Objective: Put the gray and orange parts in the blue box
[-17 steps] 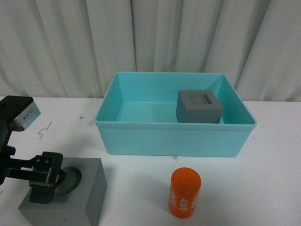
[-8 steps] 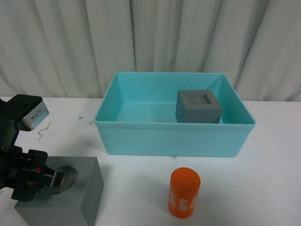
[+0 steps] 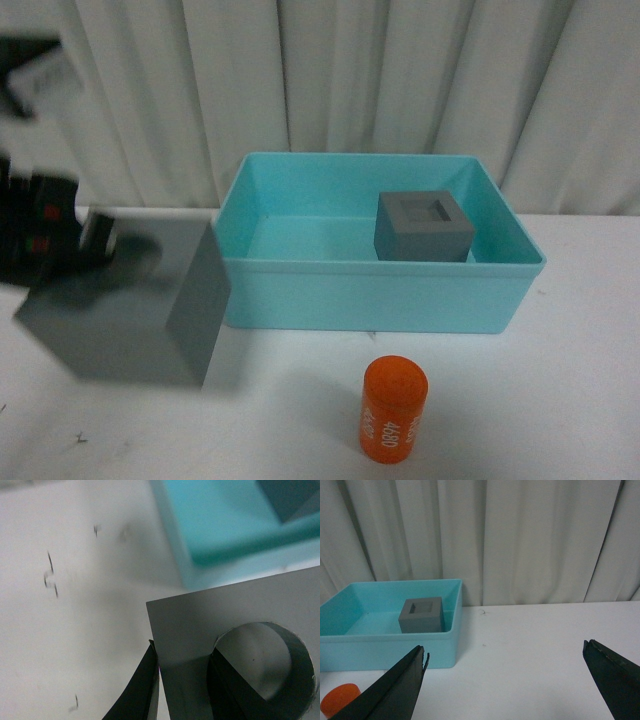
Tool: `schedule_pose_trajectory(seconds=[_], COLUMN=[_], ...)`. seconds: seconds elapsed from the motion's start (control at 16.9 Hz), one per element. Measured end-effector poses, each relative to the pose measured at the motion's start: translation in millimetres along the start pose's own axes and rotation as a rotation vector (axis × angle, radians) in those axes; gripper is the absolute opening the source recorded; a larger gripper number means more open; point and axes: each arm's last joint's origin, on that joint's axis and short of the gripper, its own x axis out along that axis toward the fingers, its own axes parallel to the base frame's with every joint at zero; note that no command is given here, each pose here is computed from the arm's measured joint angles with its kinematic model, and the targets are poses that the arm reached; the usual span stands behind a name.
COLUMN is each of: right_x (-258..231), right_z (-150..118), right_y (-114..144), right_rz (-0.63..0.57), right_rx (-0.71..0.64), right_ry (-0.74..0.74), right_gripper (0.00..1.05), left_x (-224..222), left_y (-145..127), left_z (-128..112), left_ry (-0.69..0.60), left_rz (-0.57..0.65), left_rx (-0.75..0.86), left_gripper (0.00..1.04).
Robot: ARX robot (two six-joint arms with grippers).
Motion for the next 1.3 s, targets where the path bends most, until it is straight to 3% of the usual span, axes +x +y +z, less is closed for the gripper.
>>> schedule_pose_trajectory(seconds=[0.18,0.59,0.77,1.12,1.3], right_x=[0,0,0,0,0], right_z=[0,0,0,0,0], right_y=[0,0,0,0,0], right_rz=[0.0,0.0,0.0,0.0,0.0], right_rx=[0.0,0.0,0.0,0.0,0.0], right_ry=[0.0,0.0,0.0,0.0,0.0], right_gripper=[0.98,0.98,0.98,0.98,0.98], left_x=[-16,41,76,113,124], left_y=[-30,-88,-100,-69,-63], left_z=[79,152,157,142,120], left_ry=[-0.124,-0.116,-0.068,-0.009,0.05], left_rz=[-0.049,-0.115,-0.089,0.02,0.031], left_rx=[0.071,0.076,0.074,0.006,0.002], left_gripper=[0.22,0.22,0.22,0.22,0.22])
